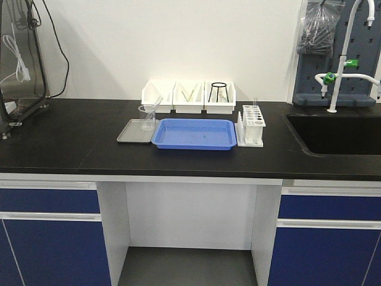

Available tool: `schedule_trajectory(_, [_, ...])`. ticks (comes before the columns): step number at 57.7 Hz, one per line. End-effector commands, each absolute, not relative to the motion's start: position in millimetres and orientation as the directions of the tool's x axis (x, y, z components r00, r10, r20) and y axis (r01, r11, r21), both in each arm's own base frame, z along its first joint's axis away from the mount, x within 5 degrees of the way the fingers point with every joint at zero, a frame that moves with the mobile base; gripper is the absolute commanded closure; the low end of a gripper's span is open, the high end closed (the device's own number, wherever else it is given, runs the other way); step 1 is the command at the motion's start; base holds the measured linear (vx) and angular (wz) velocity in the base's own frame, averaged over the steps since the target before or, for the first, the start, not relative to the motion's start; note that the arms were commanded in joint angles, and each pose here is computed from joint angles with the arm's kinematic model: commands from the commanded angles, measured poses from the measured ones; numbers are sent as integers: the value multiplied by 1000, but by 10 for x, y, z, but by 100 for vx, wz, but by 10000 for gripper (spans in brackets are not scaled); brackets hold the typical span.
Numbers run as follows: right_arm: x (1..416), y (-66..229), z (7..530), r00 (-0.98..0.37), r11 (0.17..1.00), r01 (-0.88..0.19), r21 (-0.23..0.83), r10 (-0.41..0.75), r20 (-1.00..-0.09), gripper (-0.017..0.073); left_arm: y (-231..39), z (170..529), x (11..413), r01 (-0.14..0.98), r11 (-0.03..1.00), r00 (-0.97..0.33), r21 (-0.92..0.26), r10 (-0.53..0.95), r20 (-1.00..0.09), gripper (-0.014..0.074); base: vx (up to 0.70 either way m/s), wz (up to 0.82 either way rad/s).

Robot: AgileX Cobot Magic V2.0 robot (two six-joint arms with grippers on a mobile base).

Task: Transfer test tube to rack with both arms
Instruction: 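Drive the base forward toward the bench with the trays and rack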

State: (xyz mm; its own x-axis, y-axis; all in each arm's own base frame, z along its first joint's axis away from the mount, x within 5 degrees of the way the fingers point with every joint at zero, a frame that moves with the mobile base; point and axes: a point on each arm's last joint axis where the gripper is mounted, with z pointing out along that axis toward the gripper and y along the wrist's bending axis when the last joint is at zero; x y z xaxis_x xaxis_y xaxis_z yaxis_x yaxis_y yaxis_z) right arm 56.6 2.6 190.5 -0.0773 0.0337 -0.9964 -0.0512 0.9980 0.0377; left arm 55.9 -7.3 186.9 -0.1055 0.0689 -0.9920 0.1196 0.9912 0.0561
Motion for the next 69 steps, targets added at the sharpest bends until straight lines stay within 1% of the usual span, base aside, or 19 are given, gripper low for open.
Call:
schedule_trajectory(1, [569,30,1920,-8,998,-56,26,26,-1000,570,-62,2051,541,102,994,16,38,37,-999,601,0,0])
schedule_trajectory(52, [569,30,1920,-8,998,-56,26,26,-1000,570,-62,2051,541,102,994,16,38,37,-999,601,0,-1])
schedule_trajectory(69, [569,30,1920,-8,998,-56,26,26,-1000,570,-62,2051,541,102,994,16,38,37,-999,601,11,-4])
